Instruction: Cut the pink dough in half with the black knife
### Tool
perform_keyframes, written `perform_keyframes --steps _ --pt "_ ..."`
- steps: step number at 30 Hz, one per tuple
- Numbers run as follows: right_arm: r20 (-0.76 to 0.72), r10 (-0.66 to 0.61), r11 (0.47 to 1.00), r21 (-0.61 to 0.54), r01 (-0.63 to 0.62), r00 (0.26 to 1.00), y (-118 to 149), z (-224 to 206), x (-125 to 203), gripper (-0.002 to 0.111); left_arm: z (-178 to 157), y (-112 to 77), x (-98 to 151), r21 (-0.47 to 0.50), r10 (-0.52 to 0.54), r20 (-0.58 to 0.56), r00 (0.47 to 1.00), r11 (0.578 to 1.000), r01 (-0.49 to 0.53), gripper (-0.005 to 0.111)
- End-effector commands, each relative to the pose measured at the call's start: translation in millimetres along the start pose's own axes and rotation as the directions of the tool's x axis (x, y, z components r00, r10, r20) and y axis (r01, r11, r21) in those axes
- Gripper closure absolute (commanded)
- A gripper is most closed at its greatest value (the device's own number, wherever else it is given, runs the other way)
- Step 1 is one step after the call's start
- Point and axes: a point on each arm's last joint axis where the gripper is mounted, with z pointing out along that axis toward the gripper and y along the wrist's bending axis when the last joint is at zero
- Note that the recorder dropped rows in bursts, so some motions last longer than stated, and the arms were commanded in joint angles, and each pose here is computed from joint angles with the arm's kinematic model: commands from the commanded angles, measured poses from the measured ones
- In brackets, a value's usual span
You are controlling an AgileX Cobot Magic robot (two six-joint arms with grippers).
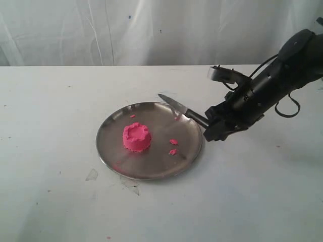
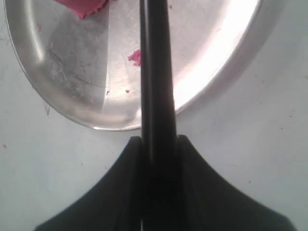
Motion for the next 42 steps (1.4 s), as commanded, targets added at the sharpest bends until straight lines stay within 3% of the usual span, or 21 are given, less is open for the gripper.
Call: perform_keyframes --steps 1,7,13,42 --pt "0.097 -0.008 0.996 0.089 0.0 0.995 12.4 -28.7 -4.2 0.108 0.2 -0.1 1.2 0.005 0.002 0.002 1.0 1.0 -0.002 0.107" --pt "0.27 -0.096 0.974 0.222 0.035 0.958 49.4 -76.3 -7.7 0.108 0.2 -0.1 1.2 0.005 0.002 0.002 1.0 1.0 -0.002 0.107" --pt "0.481 -0.243 0.934 0.352 0.068 0.842 86.3 -109.8 -4.4 0.108 0.2 -0.1 1.2 0.005 0.002 0.002 1.0 1.0 -0.002 0.107" --pt "0.449 -0.214 0.944 0.324 0.065 0.867 85.3 -101.9 4.9 0.108 0.2 -0.1 1.2 0.005 0.002 0.002 1.0 1.0 -0.002 0.107"
